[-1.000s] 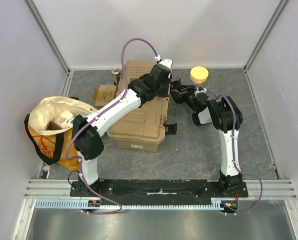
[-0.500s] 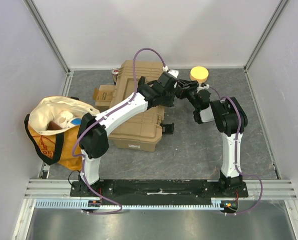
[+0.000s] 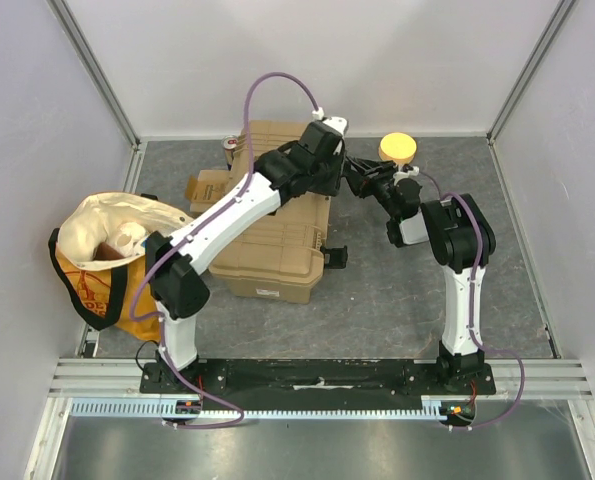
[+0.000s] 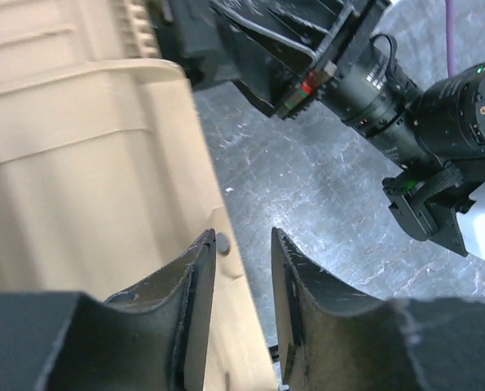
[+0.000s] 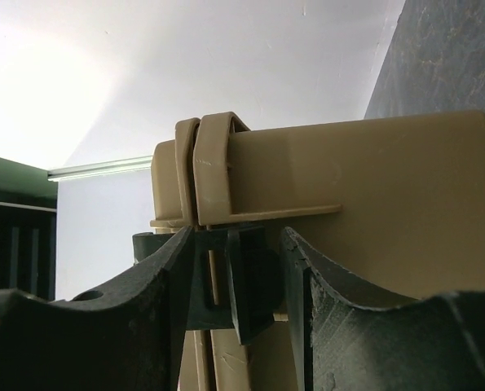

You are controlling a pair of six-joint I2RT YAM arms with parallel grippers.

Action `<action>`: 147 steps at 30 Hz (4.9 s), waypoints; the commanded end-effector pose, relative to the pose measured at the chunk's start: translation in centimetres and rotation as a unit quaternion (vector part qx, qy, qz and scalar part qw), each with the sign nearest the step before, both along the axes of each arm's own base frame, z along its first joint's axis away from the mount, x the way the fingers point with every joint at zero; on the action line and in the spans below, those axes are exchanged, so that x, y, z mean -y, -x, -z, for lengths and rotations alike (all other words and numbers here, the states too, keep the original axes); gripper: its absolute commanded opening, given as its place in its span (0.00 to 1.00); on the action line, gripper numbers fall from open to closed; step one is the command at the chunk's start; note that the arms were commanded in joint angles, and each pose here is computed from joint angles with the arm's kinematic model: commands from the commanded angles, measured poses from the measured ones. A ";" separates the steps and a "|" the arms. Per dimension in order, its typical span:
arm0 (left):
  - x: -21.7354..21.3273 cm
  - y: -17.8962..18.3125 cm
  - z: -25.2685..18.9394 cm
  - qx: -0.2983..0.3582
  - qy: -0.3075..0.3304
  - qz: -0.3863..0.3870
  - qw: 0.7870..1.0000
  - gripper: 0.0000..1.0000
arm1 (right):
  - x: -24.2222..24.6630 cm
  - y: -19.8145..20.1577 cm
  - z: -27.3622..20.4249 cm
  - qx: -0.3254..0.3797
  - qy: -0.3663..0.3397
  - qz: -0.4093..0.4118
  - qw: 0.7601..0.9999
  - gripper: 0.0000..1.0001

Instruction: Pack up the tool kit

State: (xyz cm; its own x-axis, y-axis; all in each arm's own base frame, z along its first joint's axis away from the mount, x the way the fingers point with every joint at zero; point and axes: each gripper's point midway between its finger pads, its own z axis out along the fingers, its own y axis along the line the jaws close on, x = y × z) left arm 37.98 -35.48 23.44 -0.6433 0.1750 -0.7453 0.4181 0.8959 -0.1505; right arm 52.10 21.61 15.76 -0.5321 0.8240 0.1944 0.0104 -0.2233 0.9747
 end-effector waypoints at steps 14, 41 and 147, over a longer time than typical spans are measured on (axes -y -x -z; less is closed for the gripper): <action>-7.3 -0.2 1.8 0.005 -0.123 -0.091 0.988 0.54 | -2.4 4.6 -11.5 0.236 0.056 -0.044 0.969 0.52; -7.4 2.2 8.8 -0.092 -0.179 -0.051 0.978 0.51 | -4.4 5.0 -1.2 0.120 0.333 -0.091 0.931 0.50; -7.7 1.3 -6.0 0.096 -0.055 -0.028 0.993 0.58 | 5.4 -0.7 -3.1 0.035 0.639 -0.023 0.768 0.35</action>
State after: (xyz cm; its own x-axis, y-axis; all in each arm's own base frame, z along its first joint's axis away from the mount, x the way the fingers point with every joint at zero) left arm 36.17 -30.80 28.81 -0.5371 0.1768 -0.8248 0.4379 0.8941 -0.0935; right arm 53.19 15.71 16.44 -0.5655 0.2982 -0.7690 -0.0237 0.9261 0.3765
